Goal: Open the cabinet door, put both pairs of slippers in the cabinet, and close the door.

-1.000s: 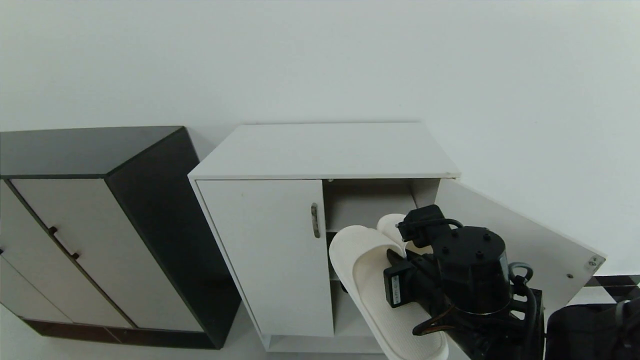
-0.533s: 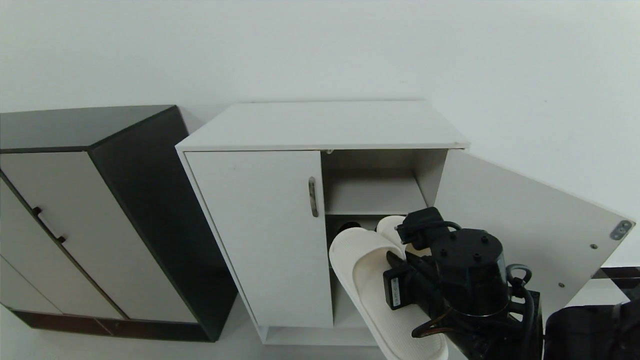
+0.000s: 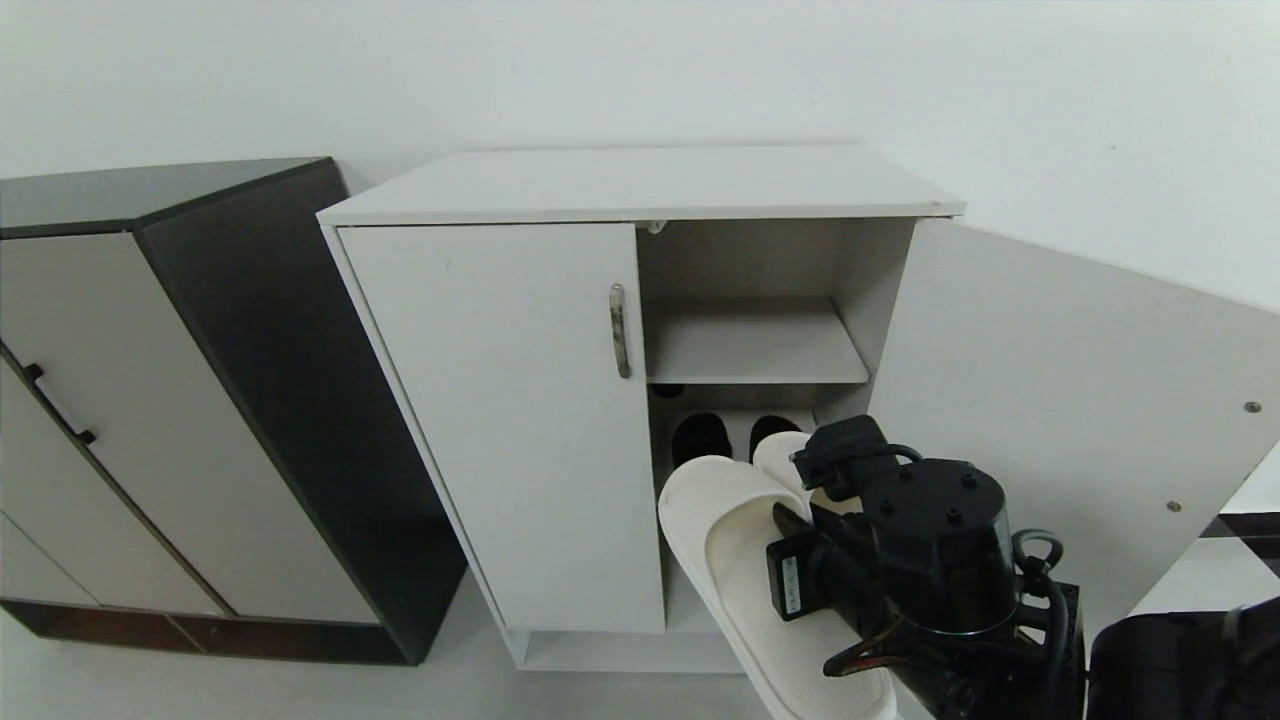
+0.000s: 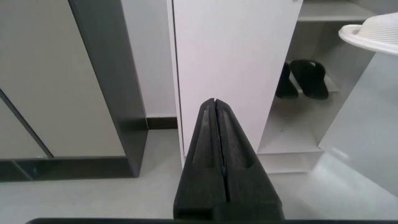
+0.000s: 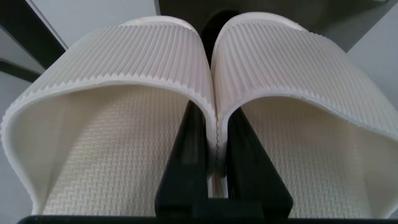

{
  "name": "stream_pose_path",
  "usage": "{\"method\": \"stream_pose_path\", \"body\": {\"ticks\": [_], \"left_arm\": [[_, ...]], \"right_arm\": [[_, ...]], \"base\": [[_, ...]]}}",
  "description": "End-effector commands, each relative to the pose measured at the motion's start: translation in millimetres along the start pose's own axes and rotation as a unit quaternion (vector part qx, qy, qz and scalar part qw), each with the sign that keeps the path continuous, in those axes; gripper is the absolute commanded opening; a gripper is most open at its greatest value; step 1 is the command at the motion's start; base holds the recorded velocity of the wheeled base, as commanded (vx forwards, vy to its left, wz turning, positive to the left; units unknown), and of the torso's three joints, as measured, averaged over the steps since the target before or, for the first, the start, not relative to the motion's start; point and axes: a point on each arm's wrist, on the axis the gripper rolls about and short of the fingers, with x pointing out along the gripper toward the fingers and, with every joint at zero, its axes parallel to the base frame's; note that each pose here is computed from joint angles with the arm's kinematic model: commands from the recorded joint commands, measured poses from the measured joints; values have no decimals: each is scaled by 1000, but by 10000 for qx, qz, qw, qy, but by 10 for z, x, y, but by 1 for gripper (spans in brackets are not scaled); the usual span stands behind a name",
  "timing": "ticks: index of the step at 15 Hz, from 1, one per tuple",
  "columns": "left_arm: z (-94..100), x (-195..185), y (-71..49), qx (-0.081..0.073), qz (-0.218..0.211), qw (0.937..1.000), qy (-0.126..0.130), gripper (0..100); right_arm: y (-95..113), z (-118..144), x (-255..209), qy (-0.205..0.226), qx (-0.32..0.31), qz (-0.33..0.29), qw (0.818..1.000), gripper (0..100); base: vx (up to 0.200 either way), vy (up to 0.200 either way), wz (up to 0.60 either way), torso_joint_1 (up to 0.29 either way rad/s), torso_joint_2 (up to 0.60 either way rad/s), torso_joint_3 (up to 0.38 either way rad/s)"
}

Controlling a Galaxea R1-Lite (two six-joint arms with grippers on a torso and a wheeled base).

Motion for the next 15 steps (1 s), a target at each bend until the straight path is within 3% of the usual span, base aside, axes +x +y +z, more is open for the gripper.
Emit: {"method": "stream_pose_path", "body": {"ticks": [1,7,13,15], "left_arm": [[0,0,0,-1,8,10000,-1,0],[0,0,0,-9,8,10000,-1,0],[2,0,0,-9,8,10000,-9,0],[0,0,0,-9,1,10000,-1,0]], "right_arm": [[2,-5,2,5,-5,0,10000,0],[14,-26,17,24,-12,5,10000,0],[20,-24,24,-124,49,61,9999,0],[15,-37,19,-154,62,73,9998,0]], "base": [[0,0,0,-80,447,369],[0,0,0,-38,399,357],[0,0,0,1,37,28],[0,0,-600,5,0,5]]}}
